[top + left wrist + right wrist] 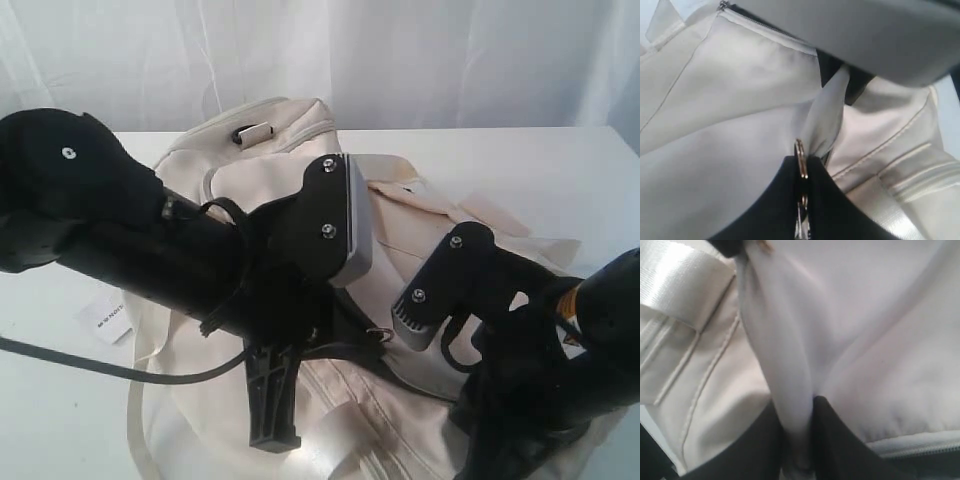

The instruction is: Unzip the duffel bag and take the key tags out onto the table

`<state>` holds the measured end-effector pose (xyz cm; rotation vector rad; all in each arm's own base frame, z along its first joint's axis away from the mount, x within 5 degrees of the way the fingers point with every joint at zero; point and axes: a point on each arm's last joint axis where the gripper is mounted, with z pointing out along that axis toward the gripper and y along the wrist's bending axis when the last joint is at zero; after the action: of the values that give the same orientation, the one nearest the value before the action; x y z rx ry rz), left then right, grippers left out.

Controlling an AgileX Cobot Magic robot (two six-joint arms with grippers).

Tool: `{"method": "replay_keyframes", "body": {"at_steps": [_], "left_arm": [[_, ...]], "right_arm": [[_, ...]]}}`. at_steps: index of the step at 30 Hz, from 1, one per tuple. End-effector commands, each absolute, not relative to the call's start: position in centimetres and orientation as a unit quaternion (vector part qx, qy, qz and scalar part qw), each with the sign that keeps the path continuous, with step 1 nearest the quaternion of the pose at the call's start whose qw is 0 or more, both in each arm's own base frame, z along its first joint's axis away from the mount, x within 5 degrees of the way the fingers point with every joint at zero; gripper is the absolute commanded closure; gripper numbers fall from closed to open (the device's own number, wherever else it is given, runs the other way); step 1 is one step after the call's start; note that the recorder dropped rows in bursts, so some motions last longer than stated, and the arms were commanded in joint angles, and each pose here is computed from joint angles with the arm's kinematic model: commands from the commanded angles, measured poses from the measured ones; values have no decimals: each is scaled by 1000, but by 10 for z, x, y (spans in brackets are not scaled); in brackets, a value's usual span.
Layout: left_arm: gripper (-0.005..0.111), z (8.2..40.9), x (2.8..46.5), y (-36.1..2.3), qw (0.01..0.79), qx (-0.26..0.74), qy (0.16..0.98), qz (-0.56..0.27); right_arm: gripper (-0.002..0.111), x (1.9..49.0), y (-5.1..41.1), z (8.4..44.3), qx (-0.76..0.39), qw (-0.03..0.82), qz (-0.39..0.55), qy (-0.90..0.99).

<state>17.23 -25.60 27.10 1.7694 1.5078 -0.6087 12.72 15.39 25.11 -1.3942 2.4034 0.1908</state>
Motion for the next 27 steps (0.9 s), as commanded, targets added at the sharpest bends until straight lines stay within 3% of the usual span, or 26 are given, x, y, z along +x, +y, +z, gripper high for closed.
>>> {"method": "replay_keyframes", "body": {"at_steps": [1, 25, 27], "left_arm": [[107, 278, 165, -253, 359, 681, 584, -257], [107, 275, 168, -259, 359, 649, 607, -285], [102, 275, 169, -259, 362, 645, 609, -285]], "right_arm": [[90, 126, 151, 250, -492, 171, 63, 851], [90, 126, 151, 250, -492, 171, 63, 851], [90, 126, 151, 250, -492, 171, 63, 851]]}}
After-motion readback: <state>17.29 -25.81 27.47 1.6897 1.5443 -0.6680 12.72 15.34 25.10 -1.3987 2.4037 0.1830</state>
